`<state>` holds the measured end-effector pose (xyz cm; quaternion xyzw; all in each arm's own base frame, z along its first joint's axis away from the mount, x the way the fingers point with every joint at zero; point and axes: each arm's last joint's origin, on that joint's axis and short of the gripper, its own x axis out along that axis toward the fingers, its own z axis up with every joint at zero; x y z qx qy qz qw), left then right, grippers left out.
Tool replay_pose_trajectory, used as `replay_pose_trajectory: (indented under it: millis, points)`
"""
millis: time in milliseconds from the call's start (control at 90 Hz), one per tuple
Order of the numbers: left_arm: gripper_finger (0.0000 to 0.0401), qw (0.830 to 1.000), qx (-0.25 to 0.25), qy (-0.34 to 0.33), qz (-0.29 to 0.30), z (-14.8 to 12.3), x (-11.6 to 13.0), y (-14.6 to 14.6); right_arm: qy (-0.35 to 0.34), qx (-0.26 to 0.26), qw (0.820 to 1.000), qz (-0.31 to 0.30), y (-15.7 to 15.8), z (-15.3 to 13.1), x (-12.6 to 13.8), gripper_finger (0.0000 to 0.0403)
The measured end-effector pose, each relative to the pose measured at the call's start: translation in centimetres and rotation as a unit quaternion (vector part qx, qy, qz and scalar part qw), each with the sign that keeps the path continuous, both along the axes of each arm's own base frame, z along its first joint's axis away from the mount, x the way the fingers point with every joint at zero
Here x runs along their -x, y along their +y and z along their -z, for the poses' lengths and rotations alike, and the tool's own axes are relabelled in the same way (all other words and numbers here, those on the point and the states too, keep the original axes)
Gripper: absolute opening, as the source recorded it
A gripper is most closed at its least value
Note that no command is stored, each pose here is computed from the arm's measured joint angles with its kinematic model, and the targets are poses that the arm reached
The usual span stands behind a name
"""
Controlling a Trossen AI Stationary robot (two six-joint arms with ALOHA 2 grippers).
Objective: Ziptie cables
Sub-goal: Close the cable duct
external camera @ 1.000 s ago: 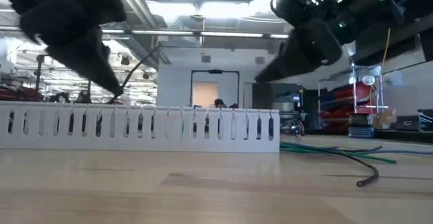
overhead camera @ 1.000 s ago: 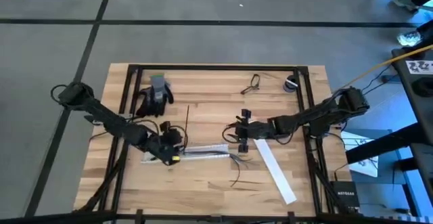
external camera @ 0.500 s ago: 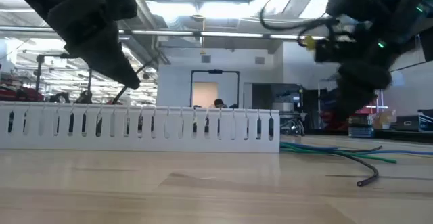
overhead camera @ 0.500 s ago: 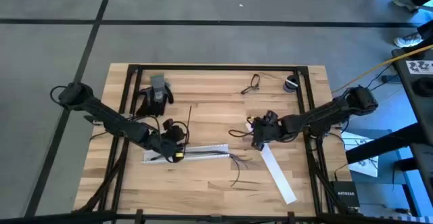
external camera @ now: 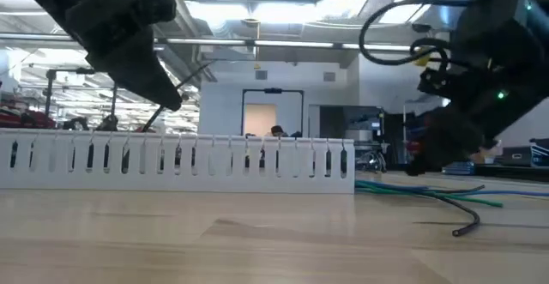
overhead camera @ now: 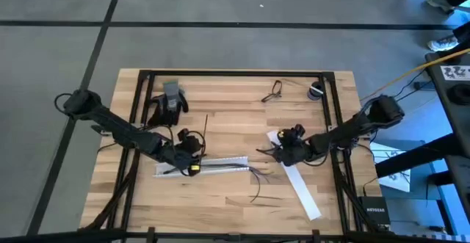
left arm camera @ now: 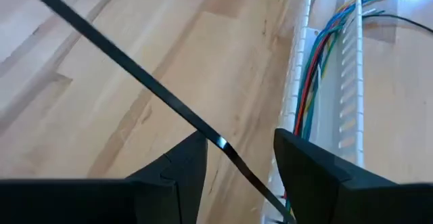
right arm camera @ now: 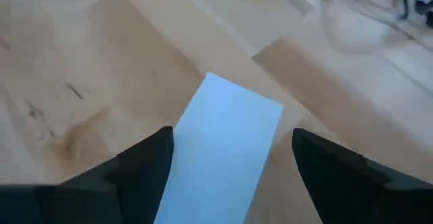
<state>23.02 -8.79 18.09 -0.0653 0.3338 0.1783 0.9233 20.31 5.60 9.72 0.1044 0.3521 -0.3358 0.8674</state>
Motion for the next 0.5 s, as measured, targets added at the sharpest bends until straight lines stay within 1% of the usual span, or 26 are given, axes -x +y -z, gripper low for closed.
replay_pose_trajectory:
  millis: [122, 333, 500]
  points:
    - [0.0155, 1.000, 0.000, 0.000, 0.000, 0.0, 0.0, 0.0, -0.022, -0.008, 1.000, -0.004, 0.3, 0.5, -0.7, 0.0289]
    - [0.0155, 1.000, -0.002, 0.001, 0.001, 0.0, 0.0, 0.0, -0.015, -0.001, 1.000, -0.005, 0.3, 1.1, -0.9, 0.0289]
    - [0.0155, 1.000, -0.009, 0.001, 0.004, 0.0, 0.0, 0.0, -0.015, 0.024, 1.000, 0.003, 0.2, 1.1, -0.8, 0.0289]
